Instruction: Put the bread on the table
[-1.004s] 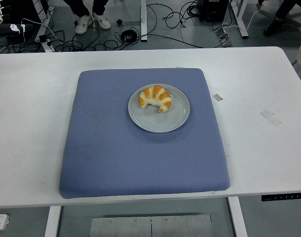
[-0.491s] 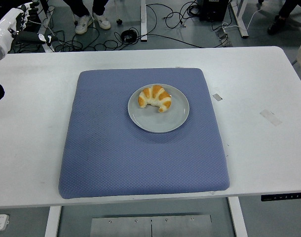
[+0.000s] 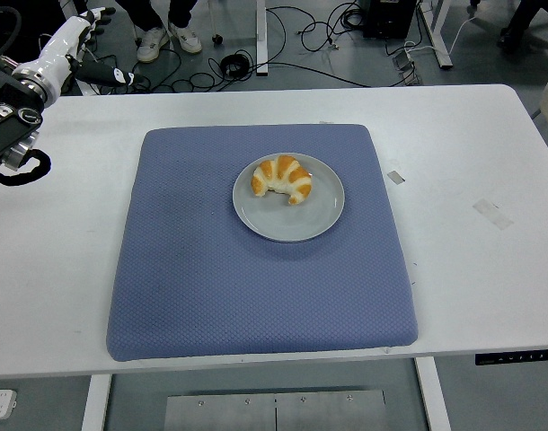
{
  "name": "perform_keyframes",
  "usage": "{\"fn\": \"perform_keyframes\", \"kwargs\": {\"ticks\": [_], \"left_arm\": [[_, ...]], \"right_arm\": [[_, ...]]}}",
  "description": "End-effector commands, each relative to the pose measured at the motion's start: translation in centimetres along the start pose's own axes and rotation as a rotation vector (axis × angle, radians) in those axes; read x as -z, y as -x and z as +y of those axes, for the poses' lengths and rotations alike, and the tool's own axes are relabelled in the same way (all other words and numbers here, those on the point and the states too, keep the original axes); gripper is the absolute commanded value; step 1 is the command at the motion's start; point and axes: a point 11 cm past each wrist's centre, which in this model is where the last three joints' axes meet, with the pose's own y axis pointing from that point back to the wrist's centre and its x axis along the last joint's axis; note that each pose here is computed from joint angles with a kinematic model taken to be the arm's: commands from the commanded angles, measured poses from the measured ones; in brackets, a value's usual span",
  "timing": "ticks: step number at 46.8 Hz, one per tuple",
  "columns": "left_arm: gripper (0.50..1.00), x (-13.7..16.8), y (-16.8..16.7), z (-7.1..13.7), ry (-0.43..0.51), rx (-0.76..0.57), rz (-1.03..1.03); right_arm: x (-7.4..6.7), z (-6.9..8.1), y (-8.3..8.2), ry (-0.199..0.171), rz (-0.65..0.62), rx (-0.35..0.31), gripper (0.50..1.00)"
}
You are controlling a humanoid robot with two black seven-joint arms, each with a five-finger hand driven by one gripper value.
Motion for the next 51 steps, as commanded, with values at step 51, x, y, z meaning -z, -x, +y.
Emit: {"fn": "perform_keyframes", "kwargs": {"ticks": [51], "left_arm": [[0.972,-4.4,8.6,-0.7,0.086,0.028,-0.188]], "right_arm": [[0.0,0.0,0.0,0.000,0.000,0.000,1.000]]}}
